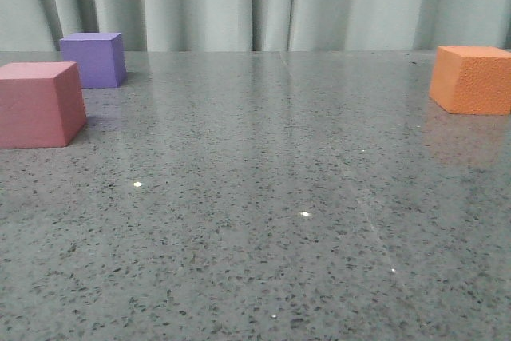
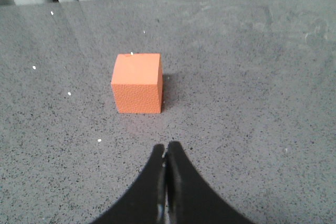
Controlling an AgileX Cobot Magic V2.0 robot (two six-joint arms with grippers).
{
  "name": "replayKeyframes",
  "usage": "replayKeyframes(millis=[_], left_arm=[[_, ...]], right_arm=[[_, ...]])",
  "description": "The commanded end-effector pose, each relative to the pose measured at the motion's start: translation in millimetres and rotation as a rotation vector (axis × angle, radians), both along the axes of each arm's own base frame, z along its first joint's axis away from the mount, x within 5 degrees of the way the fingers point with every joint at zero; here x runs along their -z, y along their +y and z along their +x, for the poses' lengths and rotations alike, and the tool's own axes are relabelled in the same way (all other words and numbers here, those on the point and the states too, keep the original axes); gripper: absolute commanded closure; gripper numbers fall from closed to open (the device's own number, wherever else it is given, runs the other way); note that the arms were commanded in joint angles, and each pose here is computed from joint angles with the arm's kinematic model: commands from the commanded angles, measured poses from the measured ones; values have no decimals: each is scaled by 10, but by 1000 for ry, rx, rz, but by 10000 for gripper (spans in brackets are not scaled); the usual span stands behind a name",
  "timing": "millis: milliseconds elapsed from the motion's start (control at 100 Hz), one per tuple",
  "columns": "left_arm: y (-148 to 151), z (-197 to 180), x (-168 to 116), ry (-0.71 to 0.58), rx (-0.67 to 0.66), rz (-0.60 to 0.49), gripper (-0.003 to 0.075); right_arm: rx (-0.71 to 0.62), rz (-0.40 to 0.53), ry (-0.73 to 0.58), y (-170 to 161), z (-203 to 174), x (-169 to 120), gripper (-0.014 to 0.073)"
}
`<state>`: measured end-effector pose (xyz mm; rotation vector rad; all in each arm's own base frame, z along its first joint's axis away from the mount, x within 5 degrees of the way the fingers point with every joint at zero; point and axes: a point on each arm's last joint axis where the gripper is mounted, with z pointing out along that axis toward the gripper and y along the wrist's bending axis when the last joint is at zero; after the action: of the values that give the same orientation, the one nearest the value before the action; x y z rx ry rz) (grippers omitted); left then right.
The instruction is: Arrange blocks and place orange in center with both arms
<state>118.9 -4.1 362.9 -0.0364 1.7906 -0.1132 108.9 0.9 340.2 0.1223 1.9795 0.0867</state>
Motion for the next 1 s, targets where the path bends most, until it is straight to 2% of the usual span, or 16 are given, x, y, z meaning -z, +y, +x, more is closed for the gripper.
replayKeyframes(millis=[0, 130, 240, 310, 460, 540, 610, 740, 990], left_arm=[[12, 112, -186, -68, -12, -19, 738], [15, 198, -199, -50, -12, -19, 713], [16, 223, -186, -41, -12, -20, 594], [15, 222, -184, -39, -12, -19, 475], [15, 222, -184, -39, -12, -19, 183], [15, 222, -181, -35, -11, -19, 74], [15, 222, -181, -35, -11, -19, 24], [13, 222, -183, -37, -10, -27, 27], [10, 222, -184, -38, -9, -35, 27]], right_arm=[[-4, -4, -43, 4, 116, -189, 715], [-3, -4, 18, 6, 195, -173, 704], [-3, -4, 34, 6, 213, -162, 606], [-3, -4, 33, 6, 213, -163, 484], [-4, 0, 34, 8, 213, -162, 128], [-6, 10, 37, 13, 212, -160, -20], [-7, 17, 45, 17, 208, -153, 10], [-7, 17, 51, 17, 206, -149, 13], [-12, 35, -19, 27, 229, -220, 13]])
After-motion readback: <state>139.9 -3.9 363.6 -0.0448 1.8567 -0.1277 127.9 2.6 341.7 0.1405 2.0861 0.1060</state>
